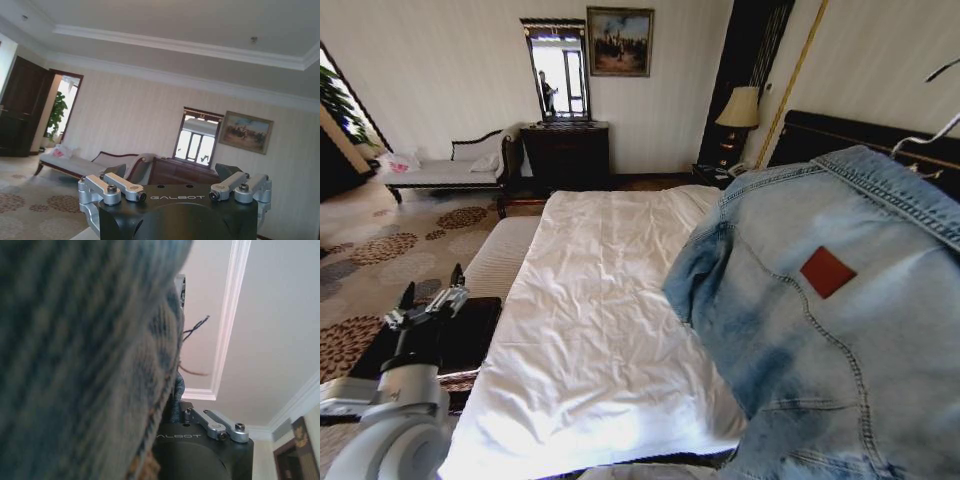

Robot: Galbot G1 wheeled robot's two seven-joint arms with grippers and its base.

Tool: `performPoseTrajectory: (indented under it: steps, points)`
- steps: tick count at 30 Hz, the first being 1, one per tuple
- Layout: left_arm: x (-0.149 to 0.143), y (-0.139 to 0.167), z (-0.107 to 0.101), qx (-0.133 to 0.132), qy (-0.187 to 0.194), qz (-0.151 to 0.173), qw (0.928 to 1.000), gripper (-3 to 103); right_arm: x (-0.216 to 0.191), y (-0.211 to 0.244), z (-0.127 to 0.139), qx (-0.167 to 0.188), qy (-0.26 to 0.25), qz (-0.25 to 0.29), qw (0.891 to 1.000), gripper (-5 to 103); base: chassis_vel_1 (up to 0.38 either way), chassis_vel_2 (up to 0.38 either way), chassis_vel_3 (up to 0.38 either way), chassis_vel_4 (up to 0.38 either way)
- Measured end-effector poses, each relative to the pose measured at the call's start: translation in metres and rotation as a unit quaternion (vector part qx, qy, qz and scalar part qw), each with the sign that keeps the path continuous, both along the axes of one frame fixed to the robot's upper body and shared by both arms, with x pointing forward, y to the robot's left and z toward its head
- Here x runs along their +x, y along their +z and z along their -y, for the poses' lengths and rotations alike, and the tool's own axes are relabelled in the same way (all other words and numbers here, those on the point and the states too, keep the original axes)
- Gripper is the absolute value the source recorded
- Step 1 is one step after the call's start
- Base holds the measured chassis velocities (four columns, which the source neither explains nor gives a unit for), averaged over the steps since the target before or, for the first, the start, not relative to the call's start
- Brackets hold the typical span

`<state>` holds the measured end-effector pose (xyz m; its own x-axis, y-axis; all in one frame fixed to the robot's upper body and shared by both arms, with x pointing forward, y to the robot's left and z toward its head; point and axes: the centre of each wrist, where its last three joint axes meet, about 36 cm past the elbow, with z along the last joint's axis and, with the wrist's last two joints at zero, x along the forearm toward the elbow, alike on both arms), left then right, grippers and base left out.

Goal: Pick up the clothes from the bed and hang them on the clothes hanger.

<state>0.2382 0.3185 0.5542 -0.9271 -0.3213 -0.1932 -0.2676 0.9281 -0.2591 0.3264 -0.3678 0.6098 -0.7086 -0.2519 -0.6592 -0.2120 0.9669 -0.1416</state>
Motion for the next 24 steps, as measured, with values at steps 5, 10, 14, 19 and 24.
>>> performPoseTrajectory:
  steps: [5, 10, 14, 19, 24]
  points:
    - [-0.005, -0.001, -0.004, 0.009, 0.013, -0.012, 0.9998, 100, -0.008, -0.001, -0.002, 0.001, -0.005, 0.006, 1.0, 21, 0.0, 0.0, 0.0, 0.0]
    - [-0.01, -0.005, -0.005, 0.007, 0.02, -0.025, 0.9995, 100, -0.011, -0.012, -0.007, 0.002, -0.003, -0.001, 1.0, 21, 0.0, 0.0, 0.0, 0.0]
    - [-0.014, -0.009, -0.004, 0.001, 0.032, -0.036, 0.9988, 100, -0.014, -0.022, -0.012, -0.005, 0.001, -0.004, 1.0, 21, 0.0, 0.0, 0.0, 0.0]
    - [-0.015, -0.01, -0.003, -0.004, 0.037, -0.04, 0.9985, 100, -0.016, -0.026, -0.016, -0.007, 0.004, -0.005, 1.0, 21, 0.0, 0.0, 0.0, 0.0]
    - [-0.014, -0.012, -0.001, -0.001, 0.041, -0.041, 0.9983, 100, -0.019, -0.031, -0.019, -0.003, -0.008, -0.002, 1.0, 21, 0.0, 0.0, 0.0, 0.0]
